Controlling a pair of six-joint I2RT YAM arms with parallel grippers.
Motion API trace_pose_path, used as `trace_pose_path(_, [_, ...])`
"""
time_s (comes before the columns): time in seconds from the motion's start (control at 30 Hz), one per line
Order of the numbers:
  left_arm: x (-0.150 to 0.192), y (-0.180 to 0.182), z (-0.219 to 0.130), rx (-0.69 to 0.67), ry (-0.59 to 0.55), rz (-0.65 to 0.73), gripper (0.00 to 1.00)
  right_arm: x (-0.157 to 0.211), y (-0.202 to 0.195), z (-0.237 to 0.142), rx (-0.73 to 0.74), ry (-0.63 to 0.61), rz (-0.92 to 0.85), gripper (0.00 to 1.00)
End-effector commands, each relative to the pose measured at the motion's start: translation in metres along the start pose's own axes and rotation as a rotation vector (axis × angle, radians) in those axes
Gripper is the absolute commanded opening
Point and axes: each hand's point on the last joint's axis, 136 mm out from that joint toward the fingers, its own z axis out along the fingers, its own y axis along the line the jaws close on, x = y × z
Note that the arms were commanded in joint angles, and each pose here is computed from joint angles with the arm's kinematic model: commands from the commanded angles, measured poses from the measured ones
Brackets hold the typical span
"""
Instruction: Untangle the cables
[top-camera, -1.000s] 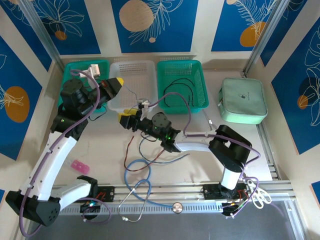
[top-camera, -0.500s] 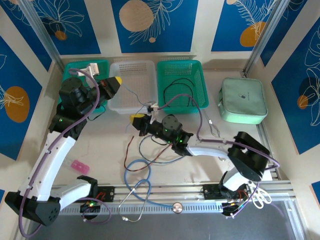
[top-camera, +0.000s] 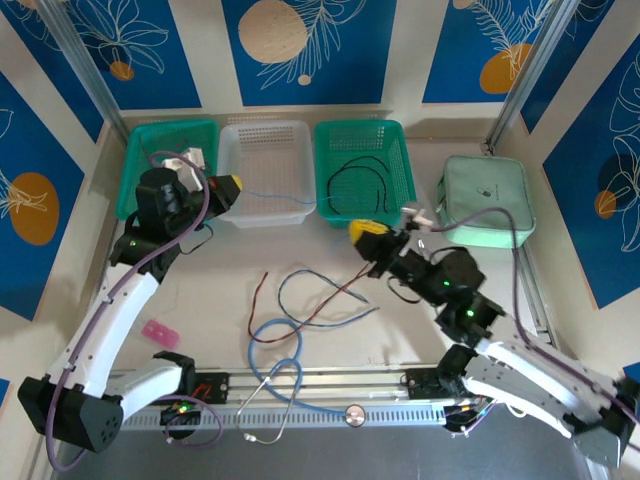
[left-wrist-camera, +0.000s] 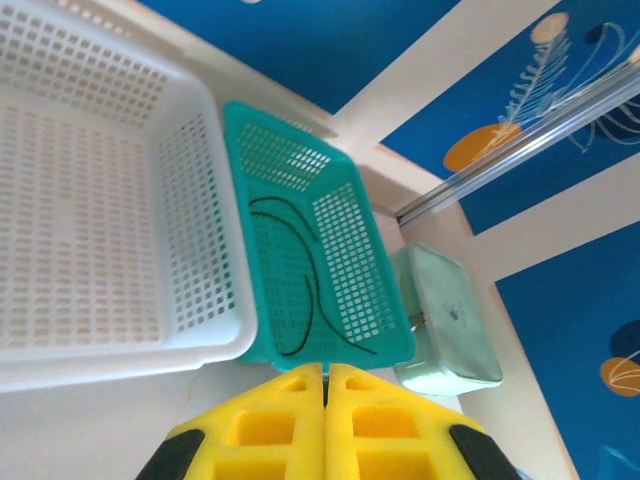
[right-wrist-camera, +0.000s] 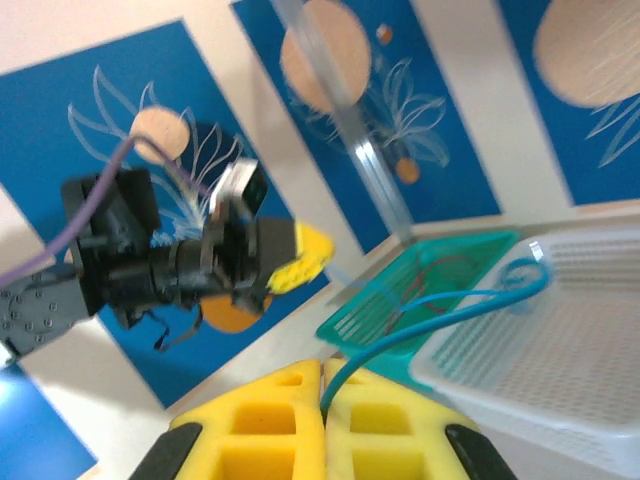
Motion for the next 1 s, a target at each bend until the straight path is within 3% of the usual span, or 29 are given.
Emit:
trace_pose_path(0.0, [-0.012,0.001,-0.009,-0.007,-0.054,0.012,0.0,0.024,-0.037,-0.023,0.132,0.104,0.038,0.0])
trace_pose_path(0.2, [-0.033,-0.006,-0.009,-0.001,-0.076,0.035,0.0,0.051,-0.05,-0.037,0.129,0.259,0.177,0.0])
trace_pose_path(0.37, [-0.071,-0.016,-0.018,-0.004,-0.162,0.062,0.0,0.072,-0.062,-0.036,0.188,0.351,0.194,0.0])
trace_pose_path(0.4, [-0.08,-0.02,-0.02,0.002,-0.179,0.064,0.0,0.074,-0.063,-0.035,0.189,0.369,0.192,0.05])
trace_pose_path(0.53, [-0.1,-0.045,-0.023,0.077,-0.195,0.056,0.0,0.072,-0.056,-0.028,0.145,0.386,0.173,0.43])
trace_pose_path(0.6, [-0.106,-0.058,-0.022,0.131,-0.193,0.037,0.0,0.066,-0.055,-0.026,0.138,0.364,0.161,0.55])
trace_pose_path(0.73, [-0.121,-0.078,-0.027,0.184,-0.216,0.035,0.0,0.056,-0.057,-0.024,0.153,0.329,0.133,0.63])
trace_pose_path(0.97, [-0.155,-0.111,-0.041,0.234,-0.292,0.091,0.0,0.052,-0.057,-0.025,0.162,0.327,0.131,0.65])
